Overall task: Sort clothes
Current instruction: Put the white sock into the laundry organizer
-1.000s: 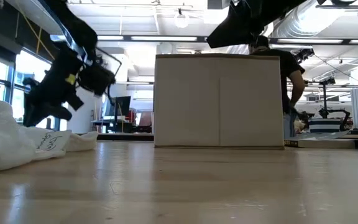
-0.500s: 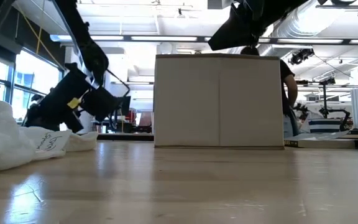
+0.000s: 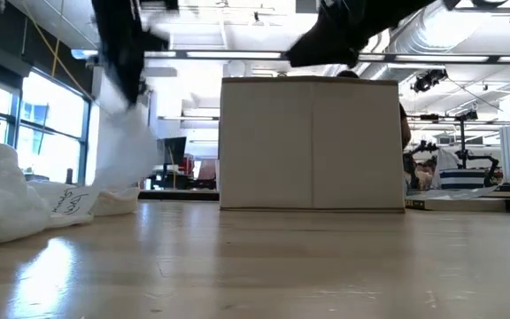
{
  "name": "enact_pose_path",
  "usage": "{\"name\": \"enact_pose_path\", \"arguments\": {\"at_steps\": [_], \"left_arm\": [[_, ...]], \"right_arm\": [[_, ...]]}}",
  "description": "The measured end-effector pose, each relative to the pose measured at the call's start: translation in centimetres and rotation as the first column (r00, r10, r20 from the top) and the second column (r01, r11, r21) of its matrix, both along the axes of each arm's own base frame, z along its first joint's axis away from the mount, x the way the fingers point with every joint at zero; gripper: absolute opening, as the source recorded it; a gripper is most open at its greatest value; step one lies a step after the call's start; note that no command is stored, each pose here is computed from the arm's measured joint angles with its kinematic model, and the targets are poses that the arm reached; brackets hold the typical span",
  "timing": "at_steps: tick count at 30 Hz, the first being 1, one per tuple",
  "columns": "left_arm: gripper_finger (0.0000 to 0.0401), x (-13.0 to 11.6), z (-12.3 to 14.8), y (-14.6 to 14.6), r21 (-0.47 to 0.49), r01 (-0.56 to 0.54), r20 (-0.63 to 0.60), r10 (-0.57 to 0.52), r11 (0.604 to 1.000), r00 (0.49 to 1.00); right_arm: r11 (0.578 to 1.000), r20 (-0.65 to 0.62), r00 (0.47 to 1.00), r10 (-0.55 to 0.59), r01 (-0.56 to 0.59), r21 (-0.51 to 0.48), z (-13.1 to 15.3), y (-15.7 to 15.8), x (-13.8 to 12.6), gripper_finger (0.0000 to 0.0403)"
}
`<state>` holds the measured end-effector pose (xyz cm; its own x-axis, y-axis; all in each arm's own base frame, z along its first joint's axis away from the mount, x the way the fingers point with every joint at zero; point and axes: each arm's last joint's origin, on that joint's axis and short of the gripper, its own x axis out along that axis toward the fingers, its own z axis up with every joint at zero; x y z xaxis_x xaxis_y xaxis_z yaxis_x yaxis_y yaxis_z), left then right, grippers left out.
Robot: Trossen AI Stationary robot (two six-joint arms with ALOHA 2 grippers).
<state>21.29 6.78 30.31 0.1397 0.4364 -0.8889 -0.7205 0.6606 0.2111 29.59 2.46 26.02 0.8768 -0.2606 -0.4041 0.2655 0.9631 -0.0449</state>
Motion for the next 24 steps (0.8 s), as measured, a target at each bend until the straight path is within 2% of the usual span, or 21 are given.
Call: {"name": "enact_pose_path", "arguments": {"at_steps": [2,5,8,11,17,21,24], "left_arm": [[0.0001,-0.8,2.7,-1.2,0.041,0.043,0.14,-0.048,0.998,0.989],[0.0001,-1.8,5.9,-3.0,0.097,0.105,0.36,-0.133,0.99,0.923],[0.0,-2.7,8.2,-4.7,0.132,0.173,0.556,-0.217,0.976,0.803],[0.0,-2.9,9.8,-6.2,0.173,0.236,0.674,-0.29,0.956,0.68],[0.0,-1.6,11.6,-8.6,0.278,0.334,0.769,-0.417,0.901,0.484],[0.0,-0.3,11.9,-9.8,0.326,0.385,0.781,-0.476,0.863,0.404],[0.0,0.3,11.8,-10.5,0.343,0.419,0.781,-0.503,0.841,0.371]], "right_arm": [[0.999,0.026,0.998,0.051,-0.051,0.002,-0.3,0.2,0.8,0.0117],[0.993,0.102,0.987,0.121,-0.122,0.003,-0.9,0.6,2.3,0.0117],[0.99,0.185,0.973,0.141,-0.139,-0.019,-1.6,0.8,3.7,0.0117],[0.977,0.23,0.953,0.195,-0.169,-0.127,-1.8,0.9,4.7,0.0117],[0.941,0.246,0.928,0.278,-0.212,-0.262,0.4,1.9,7.0,0.0145],[0.912,0.25,0.904,0.347,-0.263,-0.316,1.6,3.0,8.5,0.0191],[0.905,0.281,0.892,0.355,-0.252,-0.342,2.9,3.7,9.3,0.023]]}}
